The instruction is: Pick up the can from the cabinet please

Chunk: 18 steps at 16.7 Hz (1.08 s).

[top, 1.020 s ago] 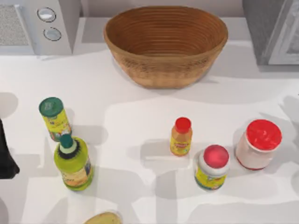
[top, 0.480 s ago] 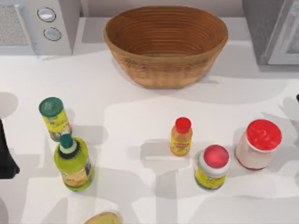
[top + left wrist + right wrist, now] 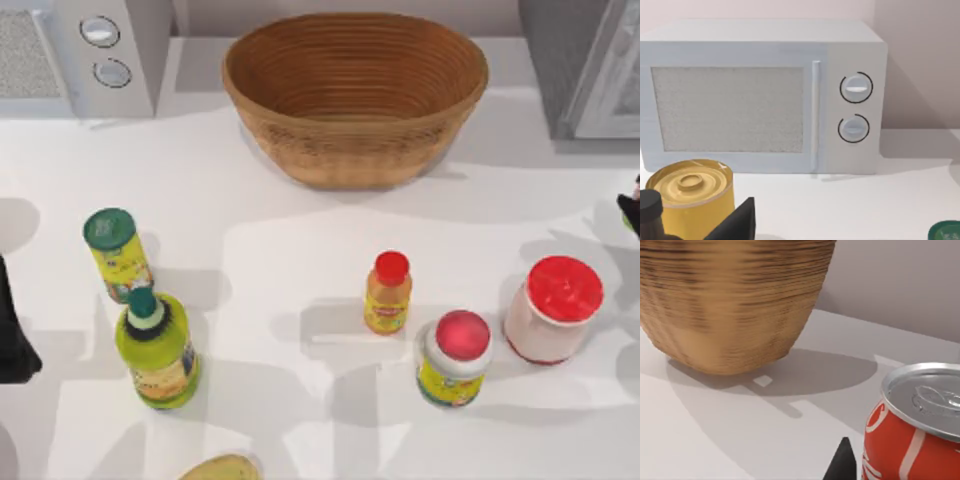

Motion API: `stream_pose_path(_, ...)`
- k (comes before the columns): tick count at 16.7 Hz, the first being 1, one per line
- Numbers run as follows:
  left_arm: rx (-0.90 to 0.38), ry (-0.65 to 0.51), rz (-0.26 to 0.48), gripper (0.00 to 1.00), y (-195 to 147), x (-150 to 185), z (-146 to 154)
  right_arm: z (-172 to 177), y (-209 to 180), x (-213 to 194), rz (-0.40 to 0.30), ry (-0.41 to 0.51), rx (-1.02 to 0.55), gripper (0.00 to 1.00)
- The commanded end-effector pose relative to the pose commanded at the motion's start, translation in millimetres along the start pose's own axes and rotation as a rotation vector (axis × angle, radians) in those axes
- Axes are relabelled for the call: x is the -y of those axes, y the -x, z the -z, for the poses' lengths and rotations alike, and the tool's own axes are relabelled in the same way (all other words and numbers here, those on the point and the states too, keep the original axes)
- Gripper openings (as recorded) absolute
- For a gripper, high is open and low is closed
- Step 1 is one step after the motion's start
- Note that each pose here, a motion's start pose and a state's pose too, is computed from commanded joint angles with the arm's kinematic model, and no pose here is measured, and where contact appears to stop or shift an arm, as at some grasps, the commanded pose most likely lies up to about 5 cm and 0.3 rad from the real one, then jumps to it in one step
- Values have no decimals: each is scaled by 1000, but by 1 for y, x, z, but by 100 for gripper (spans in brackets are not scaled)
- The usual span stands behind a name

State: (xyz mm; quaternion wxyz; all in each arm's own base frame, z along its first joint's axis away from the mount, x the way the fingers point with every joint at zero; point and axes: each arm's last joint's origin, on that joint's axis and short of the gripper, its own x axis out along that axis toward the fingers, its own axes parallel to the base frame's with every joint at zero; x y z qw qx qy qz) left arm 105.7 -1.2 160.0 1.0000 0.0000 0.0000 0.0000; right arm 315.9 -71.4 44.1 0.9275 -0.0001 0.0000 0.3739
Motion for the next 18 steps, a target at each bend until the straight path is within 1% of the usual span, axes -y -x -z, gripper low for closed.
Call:
stream_pose_path(12,0,0,0,100,0,0,0,0,0,0,0,0,0,98)
stream_pose_path(13,0,0,0,100,0,0,0,0,0,0,0,0,0,100)
stream_pose_path(18,0,0,0,100,0,0,0,0,0,0,0,0,0,100)
